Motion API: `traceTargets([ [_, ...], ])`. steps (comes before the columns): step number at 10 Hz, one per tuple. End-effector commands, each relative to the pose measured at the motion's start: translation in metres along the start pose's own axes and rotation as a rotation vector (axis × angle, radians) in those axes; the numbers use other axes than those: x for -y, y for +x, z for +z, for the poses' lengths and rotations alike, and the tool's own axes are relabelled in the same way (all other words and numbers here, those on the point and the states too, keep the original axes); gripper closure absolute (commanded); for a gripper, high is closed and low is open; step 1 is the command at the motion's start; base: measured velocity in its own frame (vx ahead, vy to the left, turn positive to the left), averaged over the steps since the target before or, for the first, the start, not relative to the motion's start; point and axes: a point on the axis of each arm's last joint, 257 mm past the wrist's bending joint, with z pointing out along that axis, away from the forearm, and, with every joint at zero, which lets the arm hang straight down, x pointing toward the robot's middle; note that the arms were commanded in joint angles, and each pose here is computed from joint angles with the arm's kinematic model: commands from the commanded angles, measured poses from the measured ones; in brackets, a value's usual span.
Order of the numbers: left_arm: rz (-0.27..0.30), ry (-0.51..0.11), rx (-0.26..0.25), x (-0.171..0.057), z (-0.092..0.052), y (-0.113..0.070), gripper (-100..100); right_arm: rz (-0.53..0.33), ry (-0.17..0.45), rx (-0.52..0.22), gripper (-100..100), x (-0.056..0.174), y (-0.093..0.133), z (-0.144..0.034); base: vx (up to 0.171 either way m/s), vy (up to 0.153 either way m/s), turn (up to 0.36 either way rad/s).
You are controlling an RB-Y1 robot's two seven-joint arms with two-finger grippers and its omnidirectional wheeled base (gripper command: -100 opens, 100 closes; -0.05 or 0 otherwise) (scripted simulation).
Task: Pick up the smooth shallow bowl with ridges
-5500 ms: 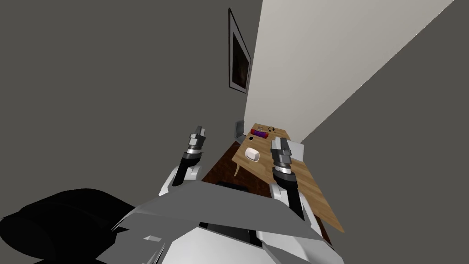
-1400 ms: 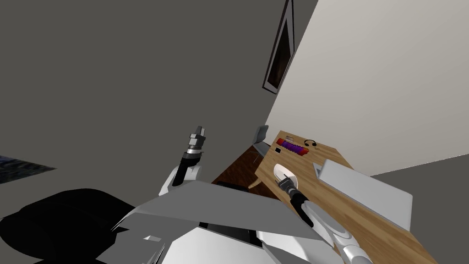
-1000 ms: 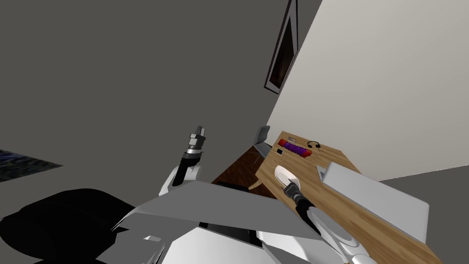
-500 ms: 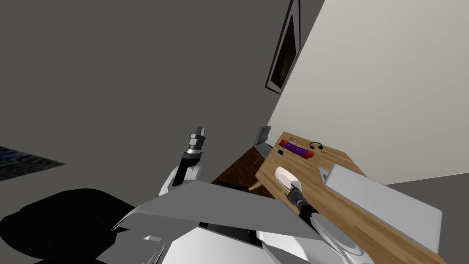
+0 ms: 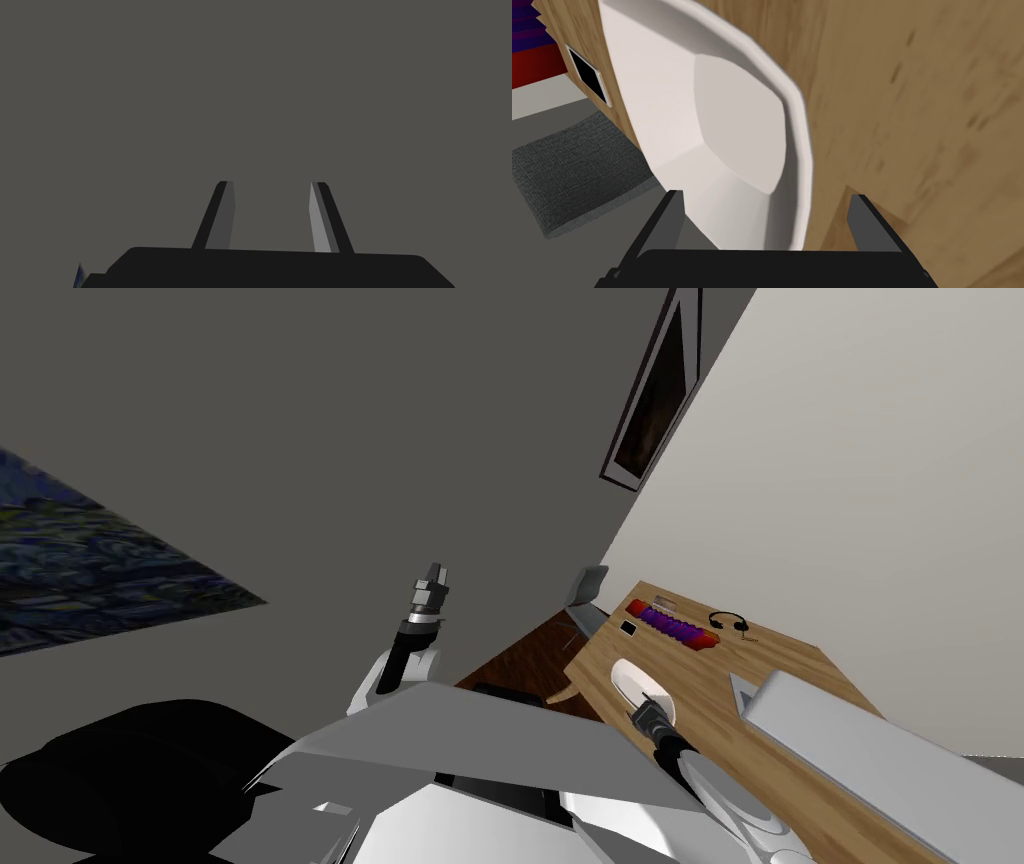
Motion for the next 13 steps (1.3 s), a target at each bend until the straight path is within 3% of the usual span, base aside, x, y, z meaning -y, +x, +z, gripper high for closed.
traceTargets([
  [1, 0.000, 0.000, 0.000, 0.000, 0.000, 0.000, 0, 0.022, 0.006, -0.022, -100, 0.002, 0.010, 0.004, -0.077, -0.009, 0.143],
  [5, 0.000, 0.000, 0.000, 0.000, 0.000, 0.000, 0, 0.051, 0.013, -0.053, -100, 0.003, 0.022, 0.007, -0.066, 0.002, 0.152],
  [6, 0.000, 0.000, 0.000, 0.000, 0.000, 0.000, 0, 0.053, 0.014, -0.055, 100, 0.004, 0.023, 0.007, -0.006, 0.001, -0.009],
  [10, 0.000, 0.000, 0.000, 0.000, 0.000, 0.000, 0, 0.053, 0.013, -0.055, 100, 0.003, 0.023, 0.007, -0.001, 0.001, 0.000],
  [11, 0.000, 0.000, 0.000, 0.000, 0.000, 0.000, 0, 0.053, 0.013, -0.055, 0, 0.003, 0.023, 0.007, 0.000, 0.000, 0.000],
  [12, 0.000, 0.000, 0.000, 0.000, 0.000, 0.000, 0, 0.034, 0.009, -0.035, 100, 0.003, 0.015, 0.006, 0.057, -0.009, -0.247],
  [13, 0.000, 0.000, 0.000, 0.000, 0.000, 0.000, 0, 0.022, 0.006, -0.022, 100, 0.002, 0.010, 0.004, 0.099, -0.004, -0.283],
])
